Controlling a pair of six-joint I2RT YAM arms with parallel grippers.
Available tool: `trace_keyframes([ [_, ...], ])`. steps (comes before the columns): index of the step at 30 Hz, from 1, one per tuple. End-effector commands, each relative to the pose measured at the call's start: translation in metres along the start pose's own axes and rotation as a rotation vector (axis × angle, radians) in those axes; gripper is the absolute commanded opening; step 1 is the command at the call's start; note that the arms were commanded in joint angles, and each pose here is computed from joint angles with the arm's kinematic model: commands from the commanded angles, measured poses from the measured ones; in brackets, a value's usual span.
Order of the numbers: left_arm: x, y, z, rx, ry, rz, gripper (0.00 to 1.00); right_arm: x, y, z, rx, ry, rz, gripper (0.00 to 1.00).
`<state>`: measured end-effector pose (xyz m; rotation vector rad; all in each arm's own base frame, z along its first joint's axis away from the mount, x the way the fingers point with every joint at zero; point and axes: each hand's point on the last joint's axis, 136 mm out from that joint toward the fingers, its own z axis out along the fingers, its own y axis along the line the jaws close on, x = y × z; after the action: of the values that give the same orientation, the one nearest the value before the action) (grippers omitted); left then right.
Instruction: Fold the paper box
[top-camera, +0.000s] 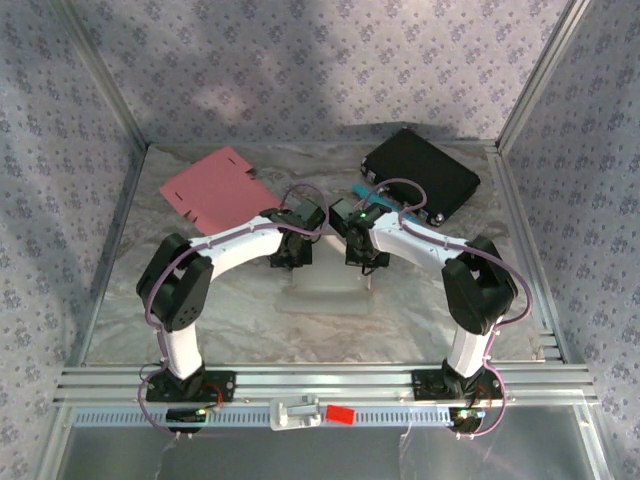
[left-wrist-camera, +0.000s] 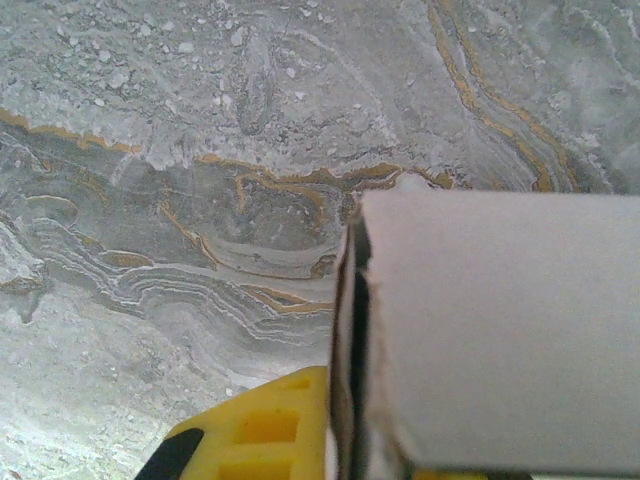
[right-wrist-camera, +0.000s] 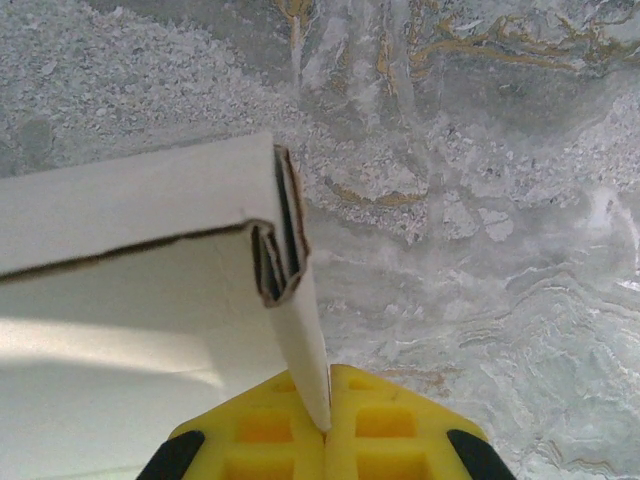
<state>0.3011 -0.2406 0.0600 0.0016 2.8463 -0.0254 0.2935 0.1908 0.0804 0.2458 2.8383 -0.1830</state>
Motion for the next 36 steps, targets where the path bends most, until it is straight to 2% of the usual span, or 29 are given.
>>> trace_keyframes([
  [1, 0.005, 0.017, 0.009, -0.146, -0.034, 0.057, 0.03, 0.005, -0.011, 0.004, 0.086, -0.002, 0.000, 0.00],
  [4, 0.003, 0.009, 0.004, -0.088, -0.046, 0.054, 0.14, 0.006, -0.012, 0.005, 0.088, 0.003, 0.002, 0.00],
  [8, -0.001, -0.001, -0.005, 0.021, -0.070, 0.028, 0.21, 0.006, -0.012, 0.006, 0.084, 0.007, 0.009, 0.00],
  [10, -0.001, -0.006, -0.008, 0.072, -0.072, 0.026, 0.22, 0.006, -0.013, 0.006, 0.082, 0.010, 0.012, 0.00],
  [15, 0.003, -0.004, -0.012, 0.099, -0.073, 0.028, 0.22, 0.005, -0.013, 0.005, 0.081, 0.008, 0.015, 0.00],
  [17, 0.008, -0.002, -0.010, 0.101, -0.063, 0.020, 0.18, 0.005, -0.013, 0.005, 0.078, 0.004, 0.017, 0.00],
  [22, 0.014, 0.008, -0.003, 0.055, -0.052, 0.006, 0.00, 0.005, -0.013, 0.003, 0.078, -0.003, 0.023, 0.00],
  [31, 0.018, 0.043, -0.013, -0.231, -0.108, -0.008, 0.00, 0.012, -0.010, 0.005, 0.073, 0.001, 0.029, 0.00],
  [36, 0.019, 0.034, -0.013, -0.233, -0.142, -0.014, 0.00, 0.019, -0.010, 0.010, 0.071, 0.022, 0.036, 0.00],
])
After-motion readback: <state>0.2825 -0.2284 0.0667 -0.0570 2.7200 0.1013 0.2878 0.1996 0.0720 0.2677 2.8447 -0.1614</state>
